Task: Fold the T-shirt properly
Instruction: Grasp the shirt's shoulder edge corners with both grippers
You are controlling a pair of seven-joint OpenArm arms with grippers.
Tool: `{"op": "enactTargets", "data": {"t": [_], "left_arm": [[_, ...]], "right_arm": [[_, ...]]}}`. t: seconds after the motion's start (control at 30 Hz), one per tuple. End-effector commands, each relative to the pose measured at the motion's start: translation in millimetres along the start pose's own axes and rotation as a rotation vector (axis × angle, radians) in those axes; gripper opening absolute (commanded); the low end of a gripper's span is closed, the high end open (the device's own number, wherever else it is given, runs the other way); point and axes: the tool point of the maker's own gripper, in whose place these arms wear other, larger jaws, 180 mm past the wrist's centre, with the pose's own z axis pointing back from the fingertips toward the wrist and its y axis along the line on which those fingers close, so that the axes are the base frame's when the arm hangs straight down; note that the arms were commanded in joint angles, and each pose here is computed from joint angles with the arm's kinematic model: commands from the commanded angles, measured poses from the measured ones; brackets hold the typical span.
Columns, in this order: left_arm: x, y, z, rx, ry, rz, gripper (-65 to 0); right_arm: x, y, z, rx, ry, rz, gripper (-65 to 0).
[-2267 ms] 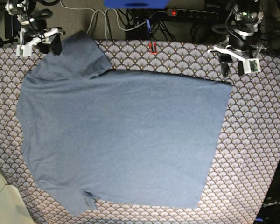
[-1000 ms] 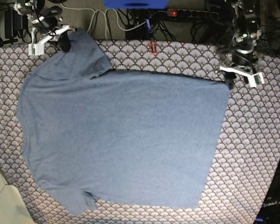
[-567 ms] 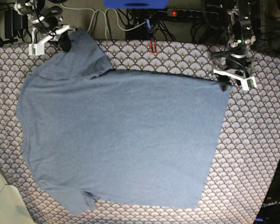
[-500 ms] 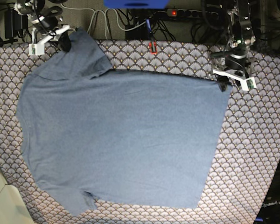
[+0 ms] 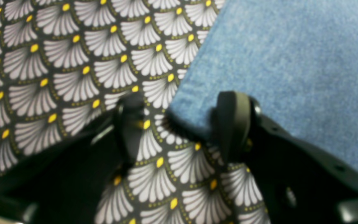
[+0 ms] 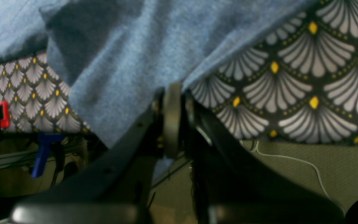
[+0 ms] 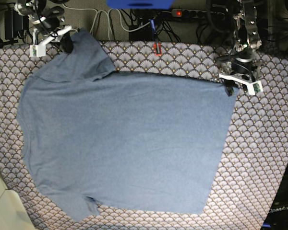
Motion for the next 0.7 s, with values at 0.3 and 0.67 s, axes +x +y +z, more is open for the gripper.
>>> {"op": "enactTargets", "data": {"t": [0.3,0.67], "left_arm": [[-3.2,1.6,0.0,0.0,0.023,0.0,-58.8],[7.6,-2.4,3.5,-0.011,-0.004,-0.005,-64.7]], "right_arm": [[-35.3,-5.9,4.2,-0.032,0.161,0.033,-65.0],[-21.1,-16.3,4.6,-0.042,0.15,0.08,-65.0]]}}
